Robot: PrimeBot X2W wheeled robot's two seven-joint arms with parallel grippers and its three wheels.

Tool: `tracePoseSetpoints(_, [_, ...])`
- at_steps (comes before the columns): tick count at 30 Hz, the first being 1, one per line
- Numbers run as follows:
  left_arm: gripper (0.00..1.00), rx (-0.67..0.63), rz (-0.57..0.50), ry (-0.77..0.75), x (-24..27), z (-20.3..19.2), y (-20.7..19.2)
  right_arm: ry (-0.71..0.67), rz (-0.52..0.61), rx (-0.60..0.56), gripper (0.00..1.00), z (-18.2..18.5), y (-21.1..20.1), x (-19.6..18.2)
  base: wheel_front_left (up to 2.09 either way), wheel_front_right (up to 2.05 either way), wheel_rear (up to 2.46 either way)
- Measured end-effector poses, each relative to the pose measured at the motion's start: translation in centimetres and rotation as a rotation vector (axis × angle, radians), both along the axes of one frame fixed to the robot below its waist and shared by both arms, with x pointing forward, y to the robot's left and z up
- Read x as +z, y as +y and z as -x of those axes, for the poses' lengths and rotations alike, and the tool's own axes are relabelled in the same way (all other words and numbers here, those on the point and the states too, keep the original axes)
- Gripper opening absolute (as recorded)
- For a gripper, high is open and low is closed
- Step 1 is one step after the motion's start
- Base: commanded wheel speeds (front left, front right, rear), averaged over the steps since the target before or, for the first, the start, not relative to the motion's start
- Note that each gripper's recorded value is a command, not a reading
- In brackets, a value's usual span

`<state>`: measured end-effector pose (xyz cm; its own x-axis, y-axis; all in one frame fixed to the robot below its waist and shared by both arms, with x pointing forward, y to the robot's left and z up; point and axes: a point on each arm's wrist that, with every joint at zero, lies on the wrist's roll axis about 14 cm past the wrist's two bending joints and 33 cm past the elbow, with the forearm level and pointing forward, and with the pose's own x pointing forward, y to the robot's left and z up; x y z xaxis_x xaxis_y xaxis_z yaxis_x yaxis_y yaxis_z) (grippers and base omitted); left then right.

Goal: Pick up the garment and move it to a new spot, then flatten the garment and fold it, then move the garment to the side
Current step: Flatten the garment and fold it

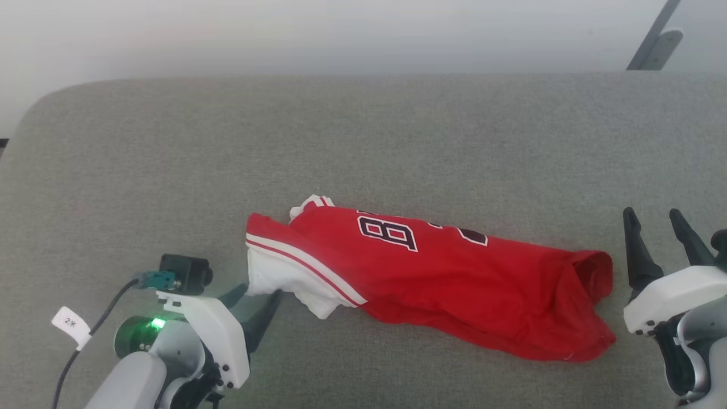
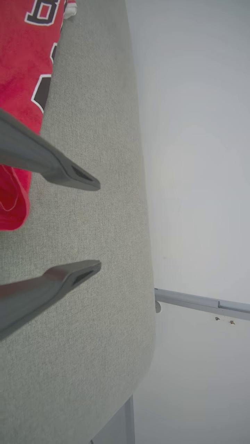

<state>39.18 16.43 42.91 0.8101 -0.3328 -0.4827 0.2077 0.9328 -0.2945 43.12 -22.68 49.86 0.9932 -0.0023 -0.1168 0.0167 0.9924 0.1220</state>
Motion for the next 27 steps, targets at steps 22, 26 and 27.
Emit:
tracePoseSetpoints(22, [0.0, -0.072, -0.037, 0.106, -3.4, -4.0, -1.6, 0.072, -0.003, -0.012, 1.0, -1.4, -0.5, -3.3, 0.0, 0.0, 0.0])
tracePoseSetpoints(26, [0.0, -0.058, -0.072, 0.115, -3.5, -3.8, -0.1, 0.081, -0.006, -0.012, 1.0, -1.4, -0.6, -3.7, 0.0, 0.0, 0.0])
tracePoseSetpoints(27, [0.0, -0.047, -0.089, 0.13, -3.7, -3.6, 0.5, 0.081, -0.006, -0.013, 1.0, -1.4, -0.6, -3.7, 0.0, 0.0, 0.0])
